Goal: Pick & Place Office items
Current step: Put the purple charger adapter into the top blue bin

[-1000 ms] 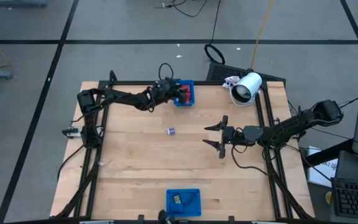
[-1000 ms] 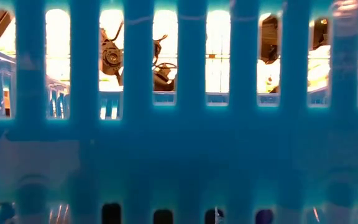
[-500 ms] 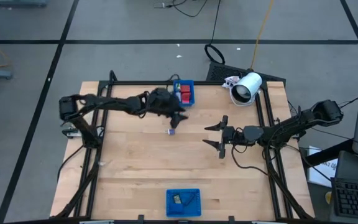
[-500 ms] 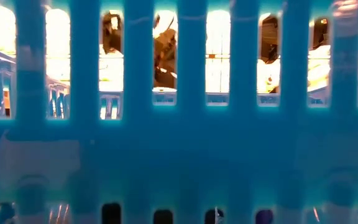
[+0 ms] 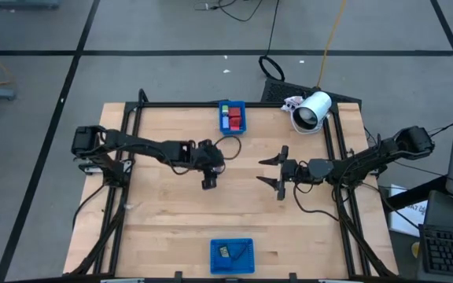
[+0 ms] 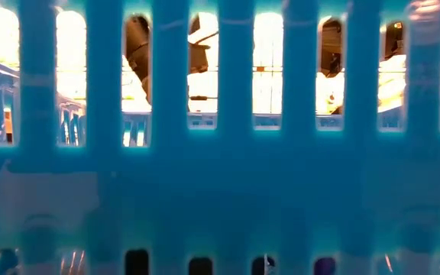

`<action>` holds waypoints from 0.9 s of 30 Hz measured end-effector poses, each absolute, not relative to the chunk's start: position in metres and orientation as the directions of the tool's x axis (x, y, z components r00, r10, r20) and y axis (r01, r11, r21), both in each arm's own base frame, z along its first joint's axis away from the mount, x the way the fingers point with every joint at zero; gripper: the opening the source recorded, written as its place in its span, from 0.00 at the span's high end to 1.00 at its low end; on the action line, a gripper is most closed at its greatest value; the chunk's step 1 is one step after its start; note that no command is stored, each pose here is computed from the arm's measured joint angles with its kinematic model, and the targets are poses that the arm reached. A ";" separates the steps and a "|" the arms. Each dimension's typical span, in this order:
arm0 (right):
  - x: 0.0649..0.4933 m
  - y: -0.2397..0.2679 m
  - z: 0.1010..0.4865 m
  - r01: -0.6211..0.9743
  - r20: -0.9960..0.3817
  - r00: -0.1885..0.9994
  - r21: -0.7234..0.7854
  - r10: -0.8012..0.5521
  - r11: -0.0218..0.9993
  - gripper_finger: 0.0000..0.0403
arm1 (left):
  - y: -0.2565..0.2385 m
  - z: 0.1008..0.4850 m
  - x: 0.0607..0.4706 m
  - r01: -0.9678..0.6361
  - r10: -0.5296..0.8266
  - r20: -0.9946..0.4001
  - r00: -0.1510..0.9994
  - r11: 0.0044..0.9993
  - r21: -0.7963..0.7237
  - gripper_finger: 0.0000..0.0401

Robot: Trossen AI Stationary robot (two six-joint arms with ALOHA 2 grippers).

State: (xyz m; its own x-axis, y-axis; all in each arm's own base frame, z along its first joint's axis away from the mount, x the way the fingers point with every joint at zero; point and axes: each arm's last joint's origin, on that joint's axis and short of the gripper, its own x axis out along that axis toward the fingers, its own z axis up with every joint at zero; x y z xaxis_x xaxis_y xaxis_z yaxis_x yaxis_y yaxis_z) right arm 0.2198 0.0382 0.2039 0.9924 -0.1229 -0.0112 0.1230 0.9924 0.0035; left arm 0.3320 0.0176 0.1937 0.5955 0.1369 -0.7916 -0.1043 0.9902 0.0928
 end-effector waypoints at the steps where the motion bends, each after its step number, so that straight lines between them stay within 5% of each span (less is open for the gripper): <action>1: 0.220 0.038 0.204 0.123 -0.010 0.992 0.004 -0.123 0.992 0.40 | 0.017 0.191 0.333 -0.095 0.141 -0.798 0.586 0.990 0.105 0.43; 17: 0.220 0.038 0.204 0.122 -0.005 0.993 0.014 -0.122 0.992 0.40 | 0.052 0.133 0.341 -0.175 0.162 -0.887 0.433 0.980 0.094 0.43; 27: 0.220 0.038 0.204 0.122 -0.006 0.993 0.013 -0.122 0.992 0.40 | 0.055 0.128 0.344 -0.130 0.120 -0.887 0.445 0.989 0.069 0.43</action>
